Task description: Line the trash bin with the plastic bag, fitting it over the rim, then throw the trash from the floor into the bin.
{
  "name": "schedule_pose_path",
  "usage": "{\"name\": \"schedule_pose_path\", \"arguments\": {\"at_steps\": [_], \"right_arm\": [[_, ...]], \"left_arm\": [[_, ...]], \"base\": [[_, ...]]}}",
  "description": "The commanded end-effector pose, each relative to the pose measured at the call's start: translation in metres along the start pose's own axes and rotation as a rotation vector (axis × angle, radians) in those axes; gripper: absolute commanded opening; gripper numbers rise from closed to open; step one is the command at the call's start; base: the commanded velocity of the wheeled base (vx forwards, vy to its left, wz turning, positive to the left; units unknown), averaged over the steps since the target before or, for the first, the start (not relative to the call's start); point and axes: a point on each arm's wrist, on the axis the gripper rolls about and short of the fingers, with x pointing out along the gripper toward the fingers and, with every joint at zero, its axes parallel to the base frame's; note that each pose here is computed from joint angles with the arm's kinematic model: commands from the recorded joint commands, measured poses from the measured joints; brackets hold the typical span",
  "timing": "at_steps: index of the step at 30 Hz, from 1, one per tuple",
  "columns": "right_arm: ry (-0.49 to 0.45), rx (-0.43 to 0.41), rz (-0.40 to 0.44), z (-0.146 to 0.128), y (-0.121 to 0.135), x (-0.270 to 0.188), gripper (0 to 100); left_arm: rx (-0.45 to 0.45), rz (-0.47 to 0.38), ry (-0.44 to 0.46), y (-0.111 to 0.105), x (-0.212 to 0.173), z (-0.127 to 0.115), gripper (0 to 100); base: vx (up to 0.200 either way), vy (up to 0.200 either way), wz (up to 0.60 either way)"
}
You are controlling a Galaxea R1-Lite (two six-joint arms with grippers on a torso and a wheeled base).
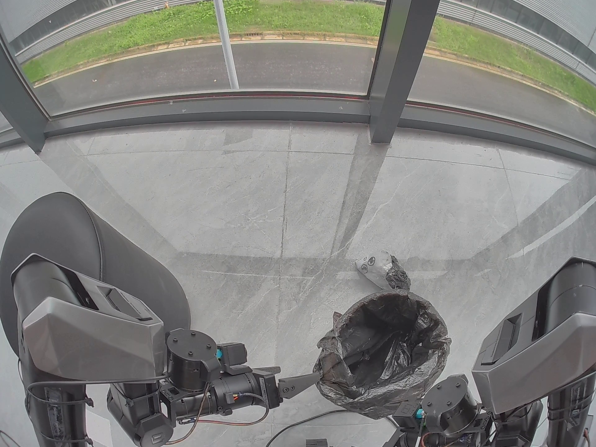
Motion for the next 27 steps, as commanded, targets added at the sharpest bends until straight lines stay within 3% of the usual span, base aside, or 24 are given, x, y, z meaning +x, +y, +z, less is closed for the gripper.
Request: {"name": "schedule_pose_path", "arguments": {"at_steps": [1,7,11,15,18,20,27], "right_arm": [[0.018,0.008,0.0,-0.003,0.0,-0.002,100],[-0.018,0.049,-0.036,0.001,-0.001,-0.003,100],[-0.092,0.07,-0.166,0.01,-0.009,-0.007,100],[-0.145,0.091,-0.206,0.019,-0.016,-0.016,100],[-0.14,0.111,-0.233,0.018,-0.024,-0.015,100],[-0.088,0.165,-0.282,0.008,-0.042,-0.008,100],[-0.004,0.181,-0.233,-0.007,-0.043,0.001,100]], "left_arm": [[-0.003,0.003,0.006,0.002,0.003,-0.002,100],[-0.003,0.003,0.006,0.003,0.005,-0.002,100],[-0.001,0.001,0.003,0.003,0.005,-0.001,100],[-0.002,0.002,0.004,0.003,0.005,-0.001,100],[-0.002,0.003,0.005,0.003,0.006,-0.002,100],[0.002,-0.005,0.008,0.001,0.007,-0.003,100],[0.002,-0.001,0.007,0.001,0.006,-0.003,100]], "base": [[0.0,0.0,0.0],[0.0,0.0,0.0],[0.0,0.0,0.0],[0.0,0.0,0.0],[0.0,0.0,0.0],[0.0,0.0,0.0],[0.0,0.0,0.0]]}}
